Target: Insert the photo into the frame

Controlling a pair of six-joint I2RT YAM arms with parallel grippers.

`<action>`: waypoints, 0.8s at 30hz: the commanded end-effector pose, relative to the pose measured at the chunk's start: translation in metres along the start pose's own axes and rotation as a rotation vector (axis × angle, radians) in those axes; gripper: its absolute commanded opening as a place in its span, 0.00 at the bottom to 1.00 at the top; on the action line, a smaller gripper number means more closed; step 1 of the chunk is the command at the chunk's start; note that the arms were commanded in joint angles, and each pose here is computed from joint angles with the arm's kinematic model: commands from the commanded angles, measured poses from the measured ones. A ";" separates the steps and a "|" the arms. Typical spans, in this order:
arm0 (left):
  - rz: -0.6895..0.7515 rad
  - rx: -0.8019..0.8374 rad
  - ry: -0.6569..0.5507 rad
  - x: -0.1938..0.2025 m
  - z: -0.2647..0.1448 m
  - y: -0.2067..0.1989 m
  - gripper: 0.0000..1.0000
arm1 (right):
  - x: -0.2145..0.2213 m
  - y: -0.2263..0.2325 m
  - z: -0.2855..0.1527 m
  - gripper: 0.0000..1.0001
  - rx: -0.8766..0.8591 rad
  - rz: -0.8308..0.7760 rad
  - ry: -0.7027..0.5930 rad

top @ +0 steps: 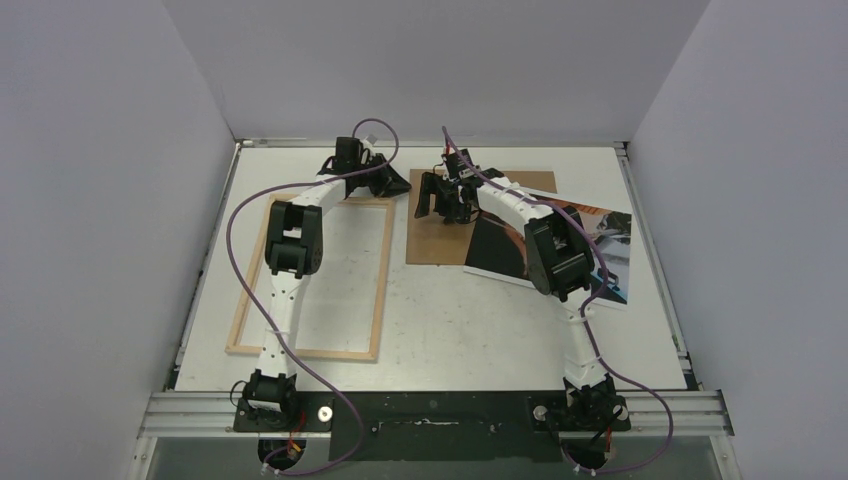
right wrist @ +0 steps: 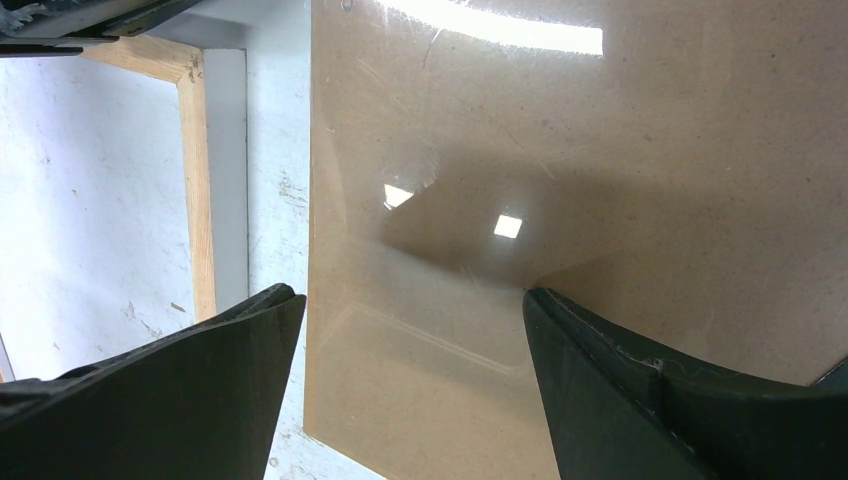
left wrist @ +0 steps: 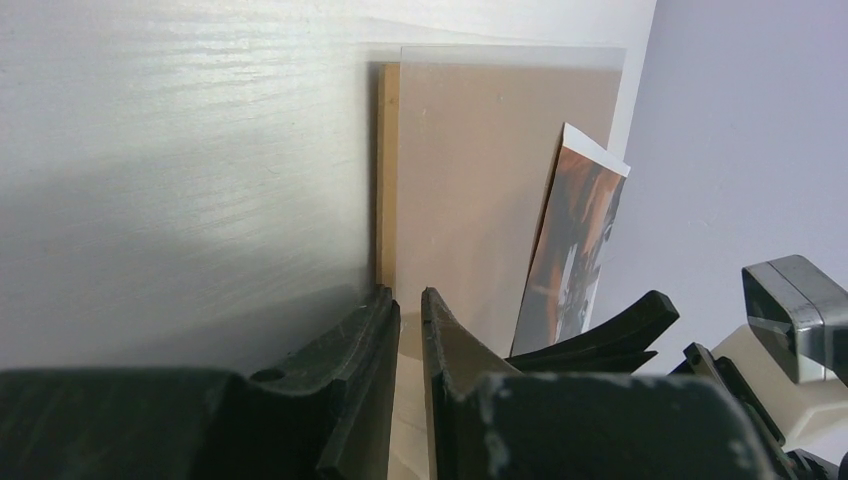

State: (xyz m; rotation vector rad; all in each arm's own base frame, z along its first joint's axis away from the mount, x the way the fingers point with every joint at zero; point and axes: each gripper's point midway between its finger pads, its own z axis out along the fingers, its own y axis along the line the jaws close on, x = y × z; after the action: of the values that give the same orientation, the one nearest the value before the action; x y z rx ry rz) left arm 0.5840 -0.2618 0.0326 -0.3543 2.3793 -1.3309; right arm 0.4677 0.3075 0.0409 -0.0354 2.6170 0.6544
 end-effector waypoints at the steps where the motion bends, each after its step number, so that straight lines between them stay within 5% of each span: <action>1: 0.138 0.122 -0.027 -0.003 -0.012 -0.069 0.14 | 0.075 -0.040 0.034 0.84 0.096 0.066 0.226; 15: 0.076 0.155 0.011 0.004 -0.006 -0.070 0.14 | 0.081 -0.044 0.037 0.84 0.092 0.063 0.250; 24: 0.017 0.192 0.036 0.010 0.002 -0.065 0.26 | 0.094 -0.051 0.042 0.84 0.102 0.052 0.288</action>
State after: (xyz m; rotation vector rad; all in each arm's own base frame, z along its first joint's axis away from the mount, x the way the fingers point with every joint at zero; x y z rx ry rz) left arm 0.5861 -0.2748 0.0604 -0.3610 2.3102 -1.4568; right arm 0.4676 0.3073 0.0396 -0.0488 2.6212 0.6833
